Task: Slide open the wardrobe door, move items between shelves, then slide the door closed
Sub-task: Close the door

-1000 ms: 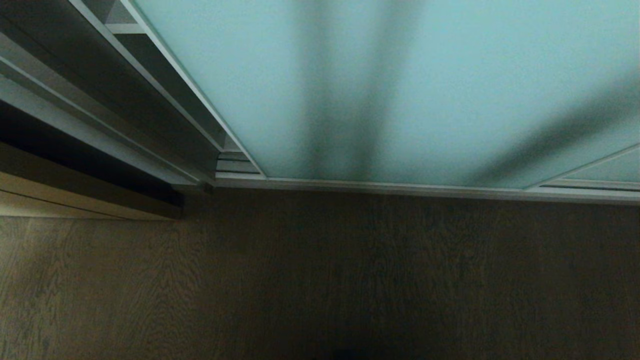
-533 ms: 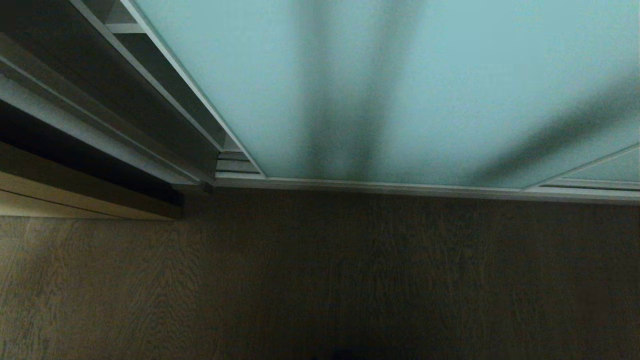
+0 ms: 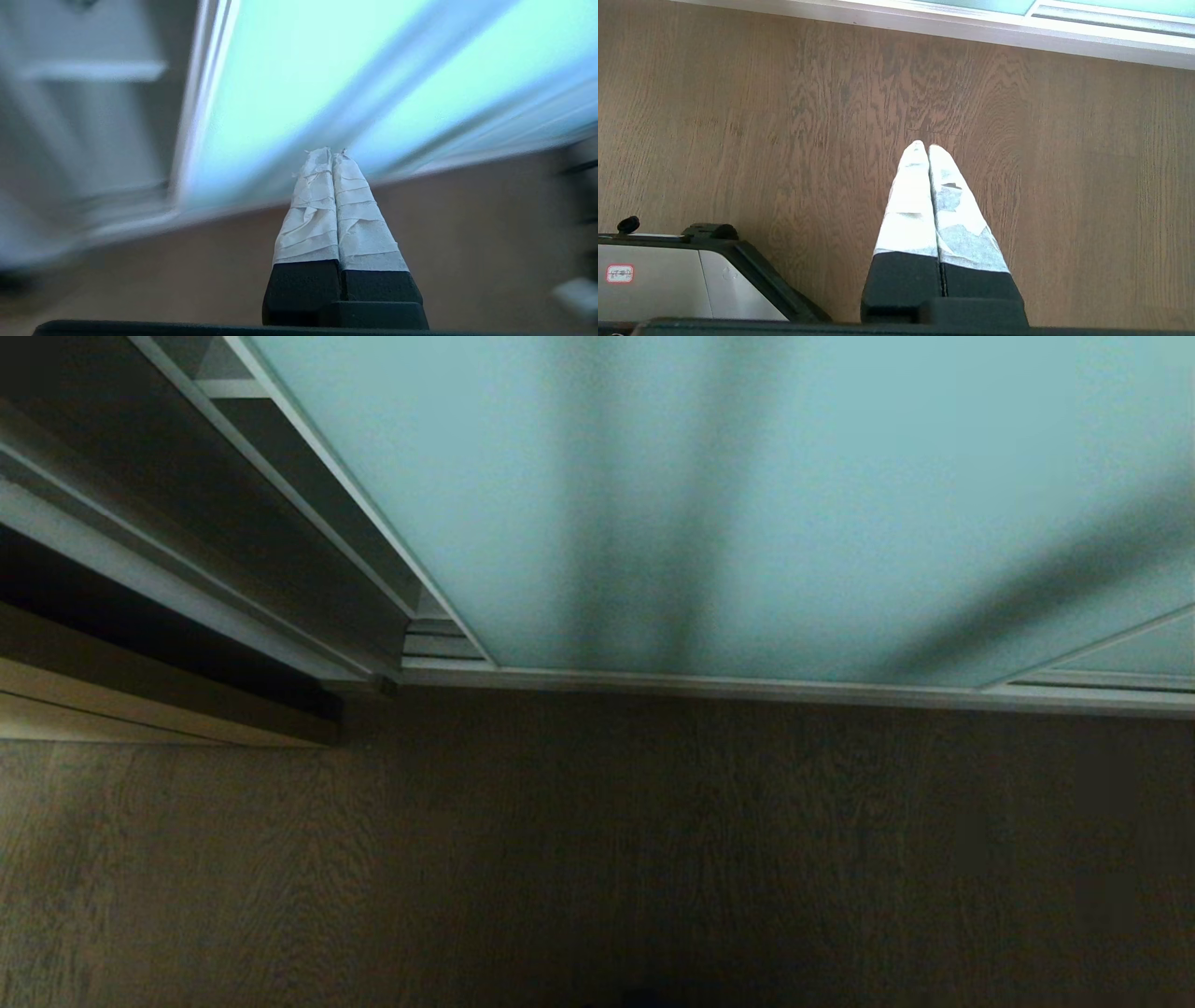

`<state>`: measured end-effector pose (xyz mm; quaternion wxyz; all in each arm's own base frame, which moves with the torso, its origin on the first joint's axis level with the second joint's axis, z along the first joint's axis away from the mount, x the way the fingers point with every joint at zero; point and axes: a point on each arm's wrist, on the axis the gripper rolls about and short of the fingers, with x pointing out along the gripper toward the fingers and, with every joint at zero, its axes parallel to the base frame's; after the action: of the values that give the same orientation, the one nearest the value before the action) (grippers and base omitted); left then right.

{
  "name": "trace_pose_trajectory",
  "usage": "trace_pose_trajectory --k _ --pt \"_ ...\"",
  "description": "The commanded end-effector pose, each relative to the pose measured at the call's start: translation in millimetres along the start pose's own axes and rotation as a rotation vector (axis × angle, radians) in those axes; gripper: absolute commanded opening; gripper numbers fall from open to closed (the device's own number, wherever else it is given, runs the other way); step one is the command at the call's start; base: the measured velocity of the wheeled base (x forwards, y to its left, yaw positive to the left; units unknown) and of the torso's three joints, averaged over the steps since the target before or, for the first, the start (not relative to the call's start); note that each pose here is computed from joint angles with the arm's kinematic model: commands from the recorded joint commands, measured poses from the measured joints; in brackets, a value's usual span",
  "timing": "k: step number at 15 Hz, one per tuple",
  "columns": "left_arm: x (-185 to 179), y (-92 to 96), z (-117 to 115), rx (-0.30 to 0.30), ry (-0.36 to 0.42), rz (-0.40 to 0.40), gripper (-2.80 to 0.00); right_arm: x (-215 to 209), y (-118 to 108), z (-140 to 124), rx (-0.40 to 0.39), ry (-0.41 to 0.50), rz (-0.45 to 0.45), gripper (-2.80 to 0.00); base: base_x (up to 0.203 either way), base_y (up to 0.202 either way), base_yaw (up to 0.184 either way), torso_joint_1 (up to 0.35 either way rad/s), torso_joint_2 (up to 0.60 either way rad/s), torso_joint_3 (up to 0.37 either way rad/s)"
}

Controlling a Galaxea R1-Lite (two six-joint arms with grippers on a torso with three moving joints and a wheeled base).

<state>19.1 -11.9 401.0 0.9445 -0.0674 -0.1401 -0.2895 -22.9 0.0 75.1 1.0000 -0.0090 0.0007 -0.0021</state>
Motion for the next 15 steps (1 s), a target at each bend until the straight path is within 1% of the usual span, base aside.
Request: trace_pose_trajectory --k 1,2,4,6,7,8,9,11,14,15 --pt "39.8 17.1 24.6 -0.154 0.012 -0.086 -2.80 0.0 0.0 0.0 0.000 0.000 0.000 -2.80 0.000 0.000 0.000 0.000 0.00 0.000" --pt "52.1 22.7 30.7 -0.194 0.020 -0.122 -2.80 0.0 0.0 0.0 0.000 0.000 0.000 -2.80 0.000 0.000 0.000 0.000 0.00 0.000" --pt "74.8 34.4 38.6 -0.244 0.030 -0.155 -2.80 0.0 0.0 0.0 0.000 0.000 0.001 -2.80 0.000 0.000 0.000 0.000 0.00 0.000" --pt "87.7 40.7 43.9 -0.346 0.039 -0.184 -2.80 0.0 0.0 0.0 0.000 0.000 0.000 -2.80 0.000 0.000 0.000 0.000 0.00 0.000" --pt "90.9 40.8 48.3 -0.386 0.049 -0.224 -2.80 0.0 0.0 0.0 0.000 0.000 0.000 -2.80 0.000 0.000 0.000 0.000 0.00 0.000" --pt "95.8 43.0 50.4 -0.415 0.057 -0.244 -2.80 0.0 0.0 0.0 0.000 0.000 0.000 -2.80 0.000 0.000 0.000 0.000 0.00 0.000" --pt "100.6 46.0 50.8 -0.426 0.058 -0.246 -2.80 0.0 0.0 0.0 0.000 0.000 0.000 -2.80 0.000 0.000 0.000 0.000 0.00 0.000" --pt "110.5 52.9 49.8 -0.420 0.047 -0.240 -2.80 0.0 0.0 0.0 0.000 0.000 0.000 -2.80 0.000 0.000 0.000 0.000 0.00 0.000" --pt "116.6 57.4 54.3 -0.408 -0.005 -0.177 -2.80 0.0 0.0 0.0 0.000 0.000 0.001 -2.80 0.000 0.000 0.000 0.000 0.00 0.000" --pt "116.9 57.9 54.2 -0.393 -0.013 -0.162 -2.80 0.0 0.0 0.0 0.000 0.000 0.000 -2.80 0.000 0.000 0.000 0.000 0.00 0.000"
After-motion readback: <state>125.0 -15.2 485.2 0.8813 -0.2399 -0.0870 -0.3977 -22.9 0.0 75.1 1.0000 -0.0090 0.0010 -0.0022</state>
